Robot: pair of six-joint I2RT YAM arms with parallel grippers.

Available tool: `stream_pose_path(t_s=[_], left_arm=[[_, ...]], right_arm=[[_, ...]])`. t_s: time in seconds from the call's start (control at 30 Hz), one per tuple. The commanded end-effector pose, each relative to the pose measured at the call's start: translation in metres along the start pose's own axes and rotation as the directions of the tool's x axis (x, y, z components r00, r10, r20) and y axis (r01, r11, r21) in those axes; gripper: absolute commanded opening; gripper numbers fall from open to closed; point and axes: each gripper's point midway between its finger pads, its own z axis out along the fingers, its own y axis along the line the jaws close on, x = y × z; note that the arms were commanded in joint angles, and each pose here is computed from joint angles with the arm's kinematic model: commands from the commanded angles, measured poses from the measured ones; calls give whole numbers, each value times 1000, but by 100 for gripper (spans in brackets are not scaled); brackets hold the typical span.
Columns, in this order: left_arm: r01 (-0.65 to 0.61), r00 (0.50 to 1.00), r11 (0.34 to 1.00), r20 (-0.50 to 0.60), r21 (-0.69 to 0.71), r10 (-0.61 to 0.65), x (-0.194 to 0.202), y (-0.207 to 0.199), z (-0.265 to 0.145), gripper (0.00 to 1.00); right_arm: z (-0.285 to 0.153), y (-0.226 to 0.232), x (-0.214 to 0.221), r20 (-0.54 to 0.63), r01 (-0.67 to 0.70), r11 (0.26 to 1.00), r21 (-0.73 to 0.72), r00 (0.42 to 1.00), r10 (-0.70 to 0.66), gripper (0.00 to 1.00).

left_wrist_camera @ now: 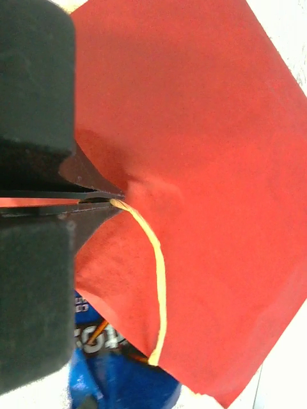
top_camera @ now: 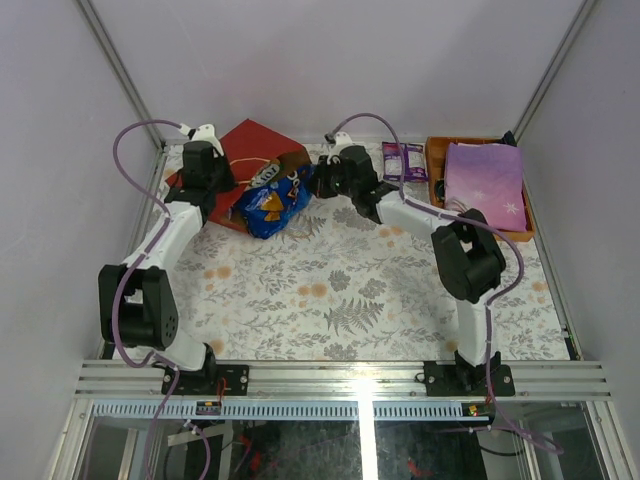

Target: Take the snacks out of the paper bag

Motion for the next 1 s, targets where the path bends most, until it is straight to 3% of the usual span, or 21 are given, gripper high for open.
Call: stream_pose_path(t_s=[0.0,0.27,0.43,0.6,0.73,0.97], left_arm=[[21,1000,999,14,-25,-20,-7,8,11,0],[22,1000,999,17,-44,-21,-9,11,7,0],[29,999,998,48,-47,-27,-14,12,-2,0],[35,998,999,48,6,-35,-16,1,-7,1],[32,998,999,58,15,-33,-15,1,-12,1],[28,998,1000,55,12,-29,-15,2,-10,3]], right_arm=[[-43,26,-33,135,10,999,-36,991,-5,0],[-110,-17,-7,136,-8,994,110,991,-7,0],[-151,-71,2,187,-166,969,182,973,132,3],[-158,-112,2,215,-350,911,218,928,305,33],[-174,-118,-40,424,-422,884,202,851,310,70],[-202,-99,-112,590,-388,899,202,781,205,90]])
